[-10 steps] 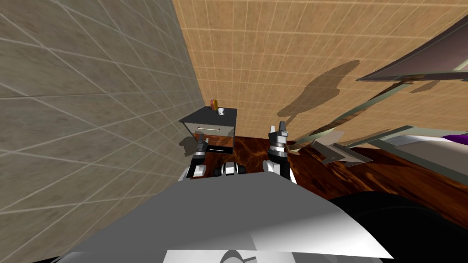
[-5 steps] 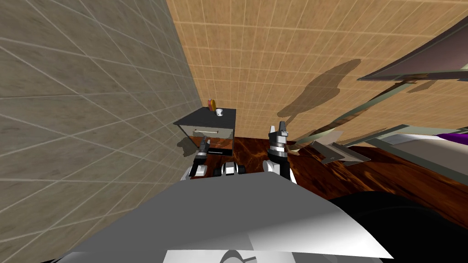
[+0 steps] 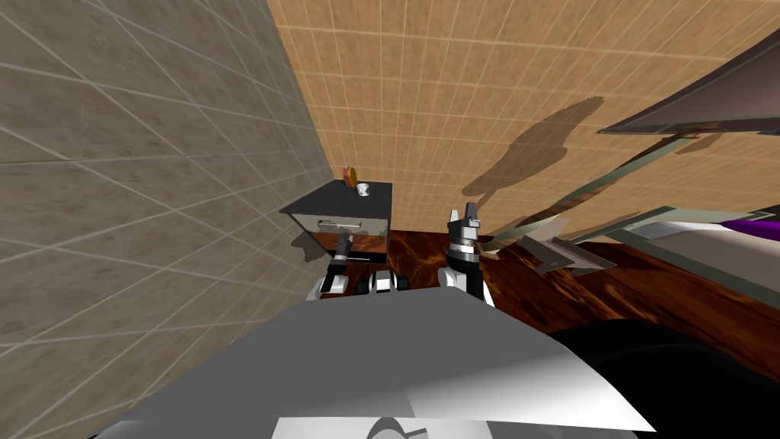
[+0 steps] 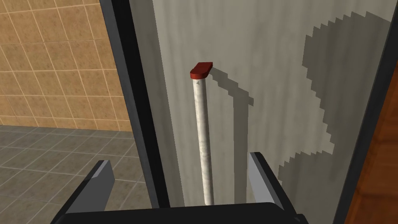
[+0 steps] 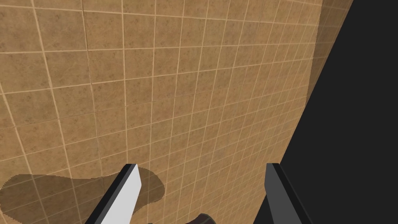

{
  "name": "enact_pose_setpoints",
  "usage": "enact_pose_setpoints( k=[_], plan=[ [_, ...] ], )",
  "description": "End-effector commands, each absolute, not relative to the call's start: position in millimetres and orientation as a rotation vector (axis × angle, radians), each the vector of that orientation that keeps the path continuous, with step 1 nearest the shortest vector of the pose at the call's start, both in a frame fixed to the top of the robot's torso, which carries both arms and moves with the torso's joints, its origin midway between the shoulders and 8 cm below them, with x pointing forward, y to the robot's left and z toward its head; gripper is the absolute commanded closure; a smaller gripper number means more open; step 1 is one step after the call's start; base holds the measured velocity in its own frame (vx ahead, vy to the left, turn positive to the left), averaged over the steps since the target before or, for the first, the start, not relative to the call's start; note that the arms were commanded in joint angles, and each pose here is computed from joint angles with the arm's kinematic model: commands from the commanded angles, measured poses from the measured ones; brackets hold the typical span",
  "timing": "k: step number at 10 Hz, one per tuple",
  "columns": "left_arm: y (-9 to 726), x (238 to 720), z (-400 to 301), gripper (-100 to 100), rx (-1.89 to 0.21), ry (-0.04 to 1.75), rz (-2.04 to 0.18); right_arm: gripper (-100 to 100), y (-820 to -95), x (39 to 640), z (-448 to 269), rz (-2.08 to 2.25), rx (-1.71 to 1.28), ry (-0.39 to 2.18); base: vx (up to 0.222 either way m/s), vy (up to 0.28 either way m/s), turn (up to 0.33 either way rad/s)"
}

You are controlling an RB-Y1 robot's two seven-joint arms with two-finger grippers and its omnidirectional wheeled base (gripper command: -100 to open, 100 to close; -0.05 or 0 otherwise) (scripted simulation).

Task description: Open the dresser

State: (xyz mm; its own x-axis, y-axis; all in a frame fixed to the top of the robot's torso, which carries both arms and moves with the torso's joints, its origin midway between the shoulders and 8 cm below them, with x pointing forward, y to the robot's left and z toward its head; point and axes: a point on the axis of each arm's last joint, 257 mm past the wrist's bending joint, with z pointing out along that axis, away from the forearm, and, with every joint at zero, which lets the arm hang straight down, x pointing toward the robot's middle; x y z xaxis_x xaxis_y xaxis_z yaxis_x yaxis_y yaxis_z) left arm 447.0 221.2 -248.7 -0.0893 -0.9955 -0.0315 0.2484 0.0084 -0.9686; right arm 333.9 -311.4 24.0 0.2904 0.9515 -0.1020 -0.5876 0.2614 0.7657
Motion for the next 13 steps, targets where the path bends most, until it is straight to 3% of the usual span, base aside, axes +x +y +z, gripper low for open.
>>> enact_pose_setpoints(
  k=[1,7,8,13],
  plan=[
    [212.0,448.9,-262.7,-100,-0.981,1.111,-1.369,0,-311.4,333.9,24.0,1.142,0.689,0.636,0.079,0.010,-0.040],
    [203.4,459.2,-260.7,-100,-0.999,1.109,-1.377,0,-311.4,333.9,24.0,1.142,0.689,0.636,0.055,-0.005,-0.013],
    [204.5,453.0,-267.9,100,-1.001,1.111,-1.376,0,-311.4,333.9,24.0,1.142,0.689,0.636,-0.031,0.006,0.003],
    [202.4,455.3,-257.3,100,-0.998,1.121,-1.384,0,-311.3,334.0,24.1,1.142,0.688,0.636,-0.154,0.004,0.021]
  ],
)
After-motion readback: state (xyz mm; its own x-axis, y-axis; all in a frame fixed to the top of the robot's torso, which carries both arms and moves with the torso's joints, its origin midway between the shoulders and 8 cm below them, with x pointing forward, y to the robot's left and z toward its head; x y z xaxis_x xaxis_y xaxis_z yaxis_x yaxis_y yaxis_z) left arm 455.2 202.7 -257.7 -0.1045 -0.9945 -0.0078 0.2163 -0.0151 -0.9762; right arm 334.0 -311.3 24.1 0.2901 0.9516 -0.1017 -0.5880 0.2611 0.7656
